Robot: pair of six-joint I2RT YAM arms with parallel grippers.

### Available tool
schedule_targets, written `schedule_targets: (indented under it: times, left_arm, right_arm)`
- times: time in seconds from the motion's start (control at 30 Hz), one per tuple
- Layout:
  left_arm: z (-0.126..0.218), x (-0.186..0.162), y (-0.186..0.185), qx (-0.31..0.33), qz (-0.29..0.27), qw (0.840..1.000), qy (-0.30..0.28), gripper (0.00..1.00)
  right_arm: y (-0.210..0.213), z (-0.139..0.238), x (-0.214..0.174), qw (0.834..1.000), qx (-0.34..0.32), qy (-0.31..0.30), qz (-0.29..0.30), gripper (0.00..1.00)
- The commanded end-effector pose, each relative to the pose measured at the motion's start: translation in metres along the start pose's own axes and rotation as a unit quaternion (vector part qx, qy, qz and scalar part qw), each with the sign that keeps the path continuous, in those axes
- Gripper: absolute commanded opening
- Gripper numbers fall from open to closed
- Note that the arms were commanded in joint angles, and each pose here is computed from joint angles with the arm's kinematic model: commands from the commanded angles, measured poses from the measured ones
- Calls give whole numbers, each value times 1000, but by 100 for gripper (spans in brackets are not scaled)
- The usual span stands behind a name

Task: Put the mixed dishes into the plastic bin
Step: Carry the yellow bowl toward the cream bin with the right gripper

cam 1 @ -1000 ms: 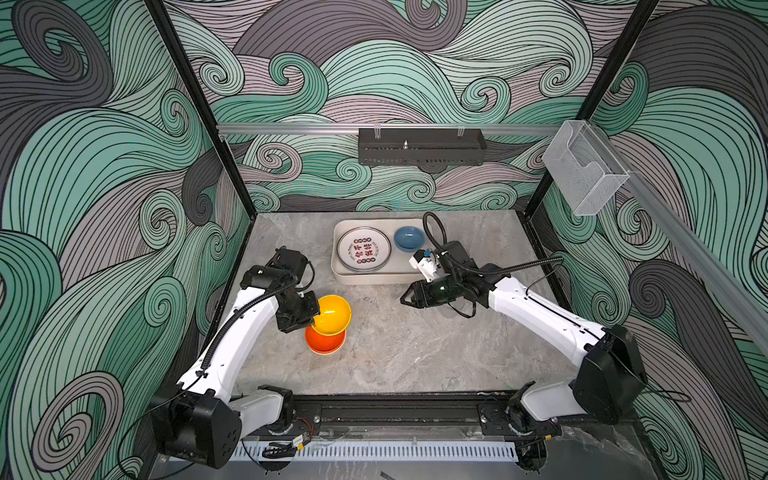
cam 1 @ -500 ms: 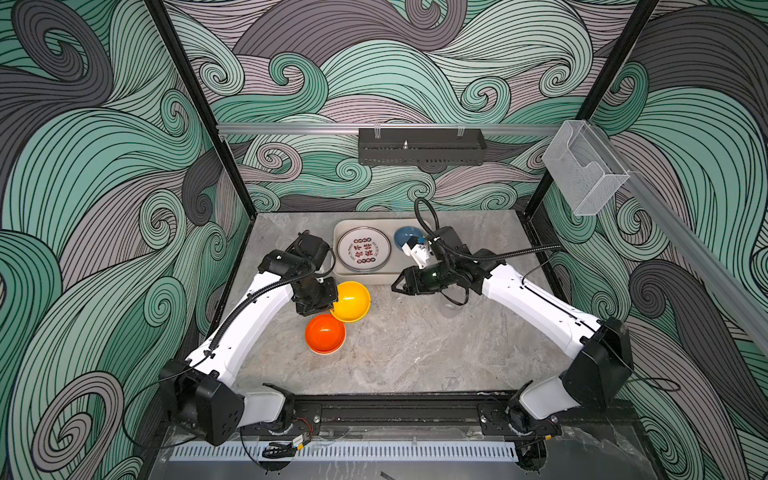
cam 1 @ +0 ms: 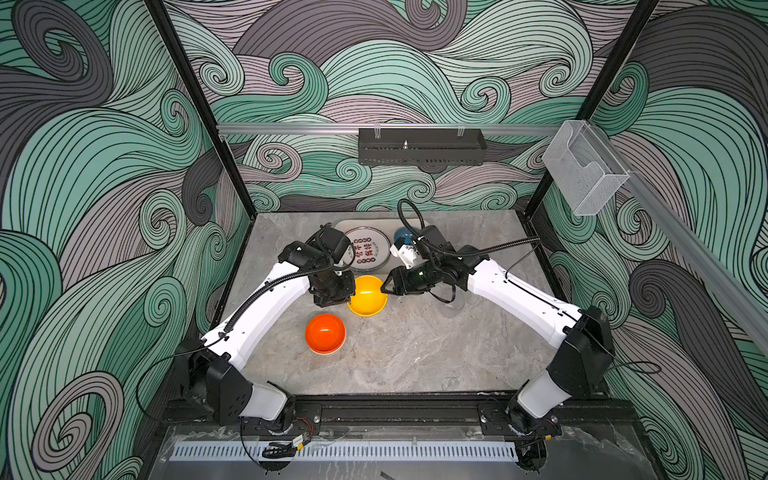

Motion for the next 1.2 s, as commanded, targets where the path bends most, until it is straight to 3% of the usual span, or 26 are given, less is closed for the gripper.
schedule_targets:
  times: [0.0, 0.4, 0.53, 0.9, 1.17]
  left_arm:
    - [14, 5, -15, -27, -5, 999, -20, 0]
    - [16, 6, -18, -32, -7, 999, -25, 0]
    - [10, 10, -21, -26, -6, 999, -19, 8]
    - [24, 15, -19, -27, -9, 998, -54, 40]
    - [38, 12, 0, -32, -2, 994, -109, 45]
  right_arm:
    - [-1, -5, 5, 1000, -12, 1, -4, 46]
    - [-8, -13, 7, 999, -49, 18, 9, 14]
    - [-15, -11, 9, 996, -79, 20, 19, 9]
    - [-42, -3, 24, 978, -197, 27, 59, 5]
    - [-74, 0, 46, 967, -250, 28, 52, 5]
Point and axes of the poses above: each gripper's point midway between its finger pads, its own z axis back along the fingers, its own y axis along the line the jaws close on, x = y × z, the point moved 4 cm from there along z, back along the fingers, and after that the axes turned 7 degrees about z, right-handed, at the moved point
